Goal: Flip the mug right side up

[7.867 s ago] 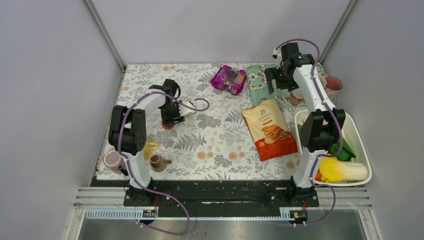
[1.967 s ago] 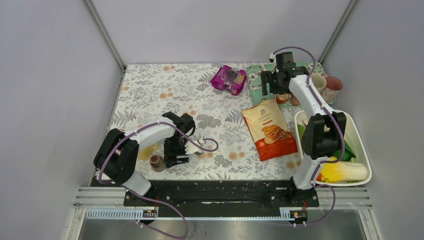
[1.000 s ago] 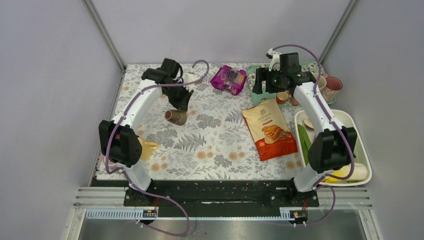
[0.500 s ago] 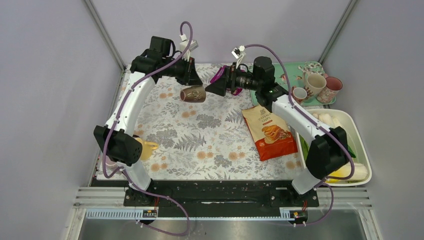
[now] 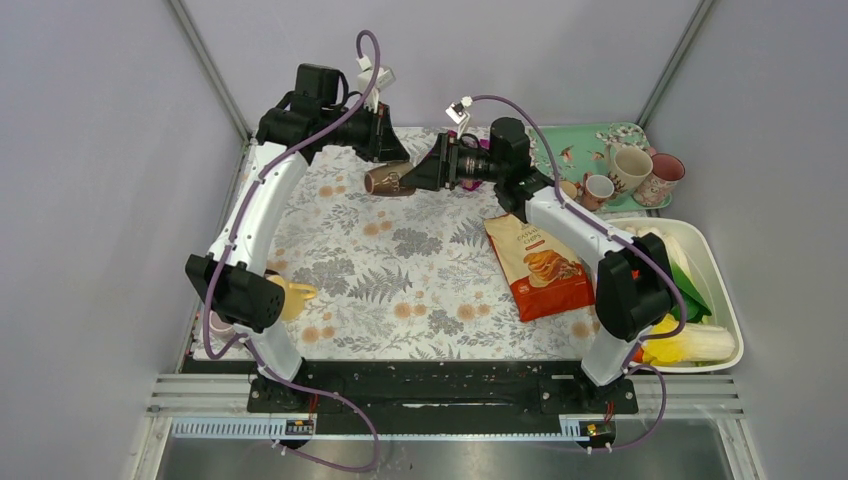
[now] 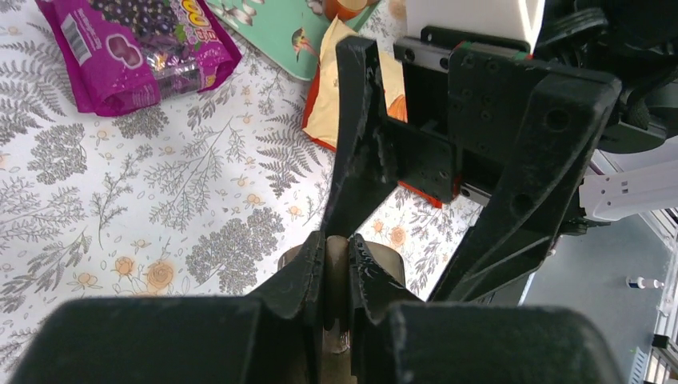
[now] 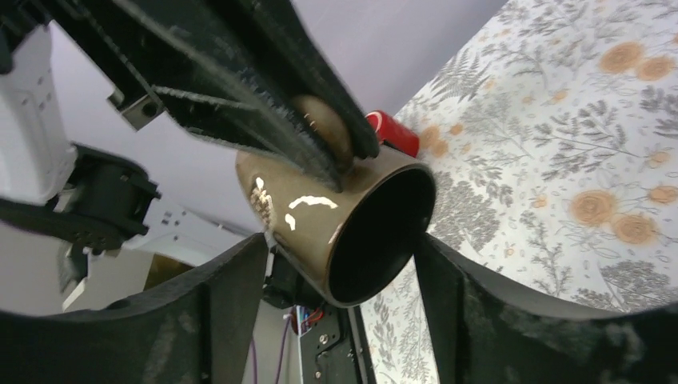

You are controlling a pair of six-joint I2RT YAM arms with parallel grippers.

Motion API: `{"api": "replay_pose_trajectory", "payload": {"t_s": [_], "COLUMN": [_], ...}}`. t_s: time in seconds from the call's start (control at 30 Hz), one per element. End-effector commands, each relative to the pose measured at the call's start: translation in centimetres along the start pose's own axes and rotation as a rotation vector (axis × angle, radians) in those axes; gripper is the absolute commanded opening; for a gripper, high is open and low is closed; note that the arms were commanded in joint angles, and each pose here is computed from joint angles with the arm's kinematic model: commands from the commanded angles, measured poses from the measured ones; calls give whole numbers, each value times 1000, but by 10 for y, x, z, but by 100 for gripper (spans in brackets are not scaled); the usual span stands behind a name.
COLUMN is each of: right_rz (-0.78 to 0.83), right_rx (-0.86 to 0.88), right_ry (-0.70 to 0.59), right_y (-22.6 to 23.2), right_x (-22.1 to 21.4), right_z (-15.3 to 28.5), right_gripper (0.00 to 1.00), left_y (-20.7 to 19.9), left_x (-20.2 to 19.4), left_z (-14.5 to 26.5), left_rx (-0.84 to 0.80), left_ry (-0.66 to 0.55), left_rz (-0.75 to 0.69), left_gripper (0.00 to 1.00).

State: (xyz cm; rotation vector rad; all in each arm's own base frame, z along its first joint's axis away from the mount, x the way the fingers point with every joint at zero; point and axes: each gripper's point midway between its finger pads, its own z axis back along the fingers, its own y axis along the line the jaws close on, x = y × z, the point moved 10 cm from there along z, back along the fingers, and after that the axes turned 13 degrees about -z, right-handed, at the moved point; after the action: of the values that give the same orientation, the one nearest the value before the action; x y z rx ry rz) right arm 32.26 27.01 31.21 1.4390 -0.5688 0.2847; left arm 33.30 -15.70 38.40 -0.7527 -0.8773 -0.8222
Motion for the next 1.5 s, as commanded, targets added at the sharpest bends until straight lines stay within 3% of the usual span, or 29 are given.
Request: {"api": "replay_pose_trajectory", "payload": {"t_s": [0.0,0.13,0.27,0.33,0.37,0.43,0.5,0.6,0.73,0.93,1.1,1.47], "right_rz": [7,-7,-14,-7,26,63,133,213,275,321,289,184], "right_rx": [150,214,254,197,135,-60,-322,-673,-998,-1390,-1486,-1467], "right_ry": [72,94,86,59,43,4,-38,-38,-13,180,195,369], "right_y": [30,39,47,43,35,17,0,-27,-66,-131,-153,-211], "right_x": [-1,-1,5,11,16,26,41,58,80,113,114,82], "right_z": [-5,-8,-9,-5,0,14,36,73,111,124,124,117], "right_gripper": [71,54,3,0,0,0,0,0,0,0,0,0], "left_y": [-9,-7,-7,-5,-2,7,19,41,58,58,53,54], "left_x": [31,35,32,30,29,27,25,18,-1,-33,-56,-97], "left_z": [10,6,0,3,7,15,26,46,62,61,60,54], "left_rx": [1,-2,-14,8,45,116,196,382,553,559,532,422], "left_ry": [-117,-132,-119,-110,-105,-98,-92,-59,35,148,225,431], "left_rz": [-95,-92,-81,-84,-86,-73,-56,-15,-29,-19,-28,-72], "left_gripper": [0,0,0,0,11,60,97,99,99,99,99,99]}}
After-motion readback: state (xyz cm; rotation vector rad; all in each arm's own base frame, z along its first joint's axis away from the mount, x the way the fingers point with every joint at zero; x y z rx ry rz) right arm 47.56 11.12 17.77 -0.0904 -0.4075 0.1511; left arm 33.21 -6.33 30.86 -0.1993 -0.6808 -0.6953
